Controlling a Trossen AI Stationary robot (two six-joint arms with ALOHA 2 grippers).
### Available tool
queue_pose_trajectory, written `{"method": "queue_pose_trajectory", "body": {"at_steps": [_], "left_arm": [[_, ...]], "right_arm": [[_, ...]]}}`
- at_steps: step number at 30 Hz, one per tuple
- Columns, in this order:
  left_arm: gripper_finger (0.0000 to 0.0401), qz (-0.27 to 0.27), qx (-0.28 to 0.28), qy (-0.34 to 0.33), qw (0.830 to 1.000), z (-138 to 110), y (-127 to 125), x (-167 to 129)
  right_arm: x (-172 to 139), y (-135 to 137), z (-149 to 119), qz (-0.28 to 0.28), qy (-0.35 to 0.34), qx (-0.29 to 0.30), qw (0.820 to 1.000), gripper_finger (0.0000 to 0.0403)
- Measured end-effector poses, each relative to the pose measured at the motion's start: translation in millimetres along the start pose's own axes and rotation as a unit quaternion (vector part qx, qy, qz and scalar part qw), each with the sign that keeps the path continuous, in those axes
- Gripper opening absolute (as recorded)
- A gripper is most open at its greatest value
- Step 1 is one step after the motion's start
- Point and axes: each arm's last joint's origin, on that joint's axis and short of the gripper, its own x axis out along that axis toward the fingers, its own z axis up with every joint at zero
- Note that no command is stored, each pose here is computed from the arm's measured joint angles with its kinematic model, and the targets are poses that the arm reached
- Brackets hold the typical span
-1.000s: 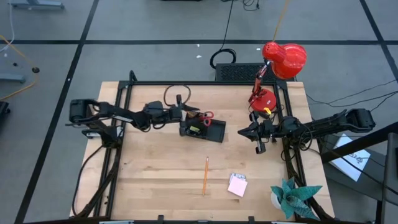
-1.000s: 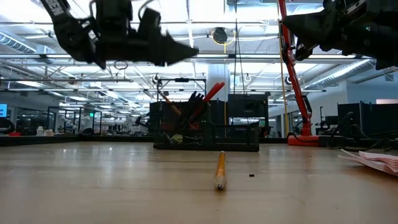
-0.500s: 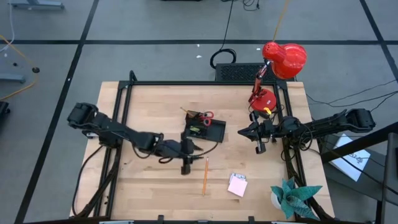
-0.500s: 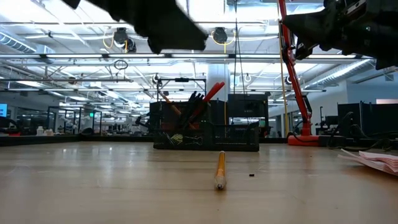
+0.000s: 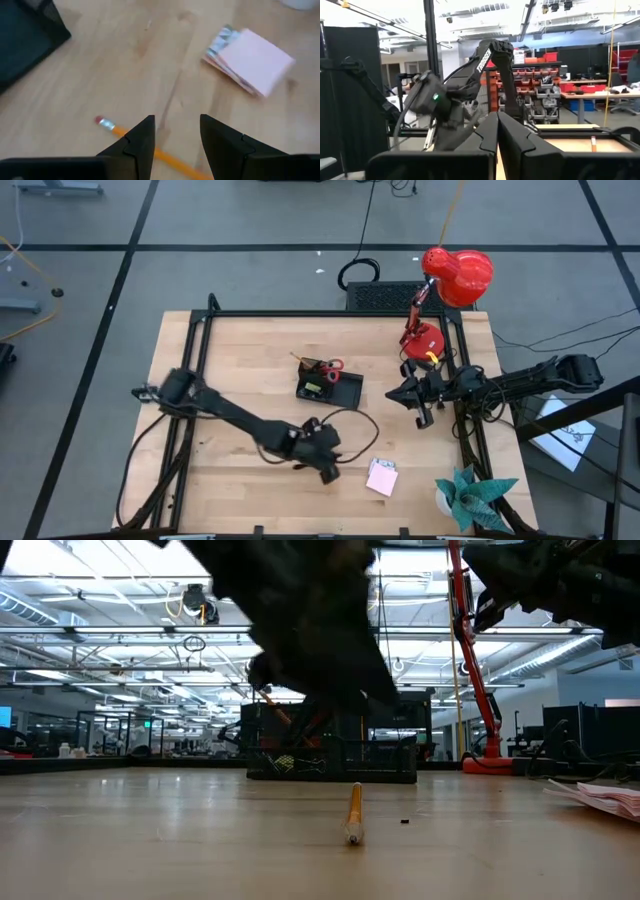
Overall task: Pick and place office supplies into organizer
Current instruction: Put the pencil into the desk organizer
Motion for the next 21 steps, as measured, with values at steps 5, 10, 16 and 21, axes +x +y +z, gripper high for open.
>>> {"method": "queue_pose_trajectory", "body": {"at_steps": [5,10,16,21], "left_arm": [[0.0159,0.068,-0.011,0.073,0.995,6.0,1.6,27.1],[0.0158,0.104,-0.008,0.104,0.989,8.8,3.1,28.5],[0.0158,0.110,-0.010,0.116,0.987,6.7,4.9,28.8],[0.0158,0.104,-0.013,0.124,0.987,-0.9,4.9,41.7]], "right_arm": [[0.0,0.0,0.0,0.000,0.000,0.003,1.000,0.0004],[0.0,0.0,0.1,0.000,0.000,0.003,1.000,0.0004],[0.0,0.0,0.2,0.000,-0.001,0.000,1.000,0.0004],[0.0,0.0,0.2,0.000,-0.001,0.001,1.000,0.0004]]}}
